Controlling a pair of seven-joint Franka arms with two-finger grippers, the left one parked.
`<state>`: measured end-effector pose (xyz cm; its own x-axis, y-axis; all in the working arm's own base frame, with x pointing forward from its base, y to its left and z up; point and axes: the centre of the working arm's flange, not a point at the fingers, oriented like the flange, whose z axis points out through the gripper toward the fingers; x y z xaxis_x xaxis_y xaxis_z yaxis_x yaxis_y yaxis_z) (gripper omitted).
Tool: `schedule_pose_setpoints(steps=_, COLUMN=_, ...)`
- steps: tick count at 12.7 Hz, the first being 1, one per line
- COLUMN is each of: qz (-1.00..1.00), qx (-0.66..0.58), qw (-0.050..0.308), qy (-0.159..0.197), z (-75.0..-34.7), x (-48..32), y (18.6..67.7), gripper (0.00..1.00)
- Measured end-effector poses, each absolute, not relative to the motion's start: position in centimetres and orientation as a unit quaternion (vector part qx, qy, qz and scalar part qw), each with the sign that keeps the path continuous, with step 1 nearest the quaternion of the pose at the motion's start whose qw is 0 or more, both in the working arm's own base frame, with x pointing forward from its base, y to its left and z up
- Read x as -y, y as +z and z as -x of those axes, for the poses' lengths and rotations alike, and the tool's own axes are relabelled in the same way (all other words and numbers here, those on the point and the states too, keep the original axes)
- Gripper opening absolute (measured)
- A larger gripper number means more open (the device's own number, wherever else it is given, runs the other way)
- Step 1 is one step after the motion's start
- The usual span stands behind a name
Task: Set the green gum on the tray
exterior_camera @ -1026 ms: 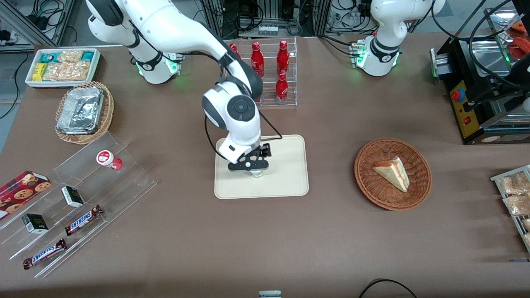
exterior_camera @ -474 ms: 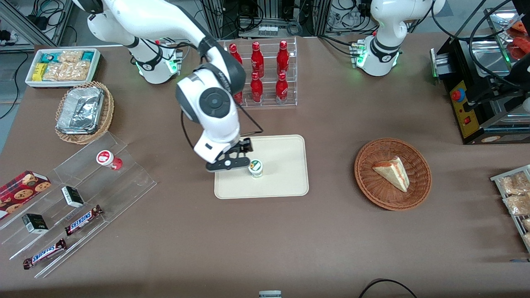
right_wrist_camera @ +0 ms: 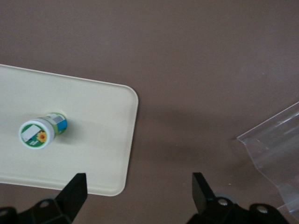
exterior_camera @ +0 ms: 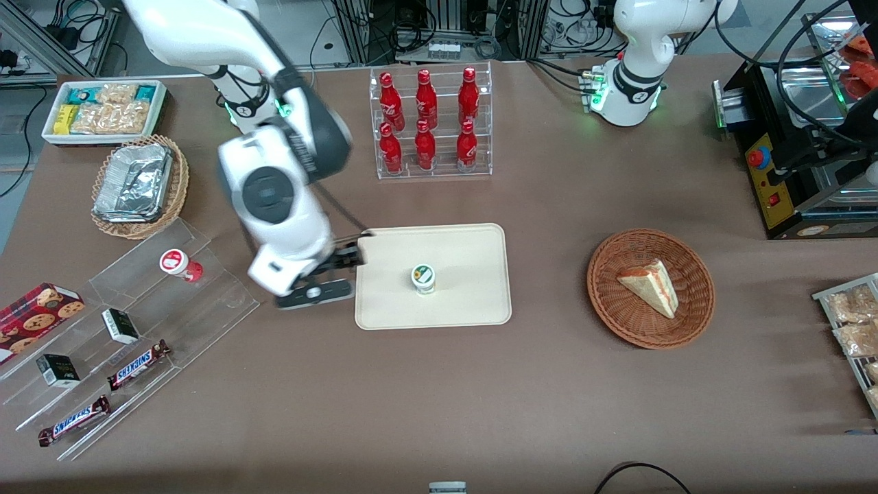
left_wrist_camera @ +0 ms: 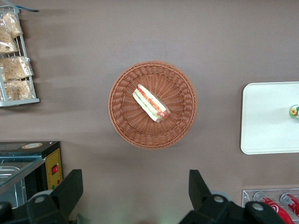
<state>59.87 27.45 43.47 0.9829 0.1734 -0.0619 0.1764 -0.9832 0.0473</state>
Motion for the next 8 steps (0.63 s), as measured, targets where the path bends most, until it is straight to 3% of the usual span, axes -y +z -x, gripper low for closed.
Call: schedule_pose_setpoints(steps=8, qz=-0.998, qx=-0.043, qw=0.013, qy=-0.039, z=-60.8, x=-7.7, y=49.4, gripper=1.00)
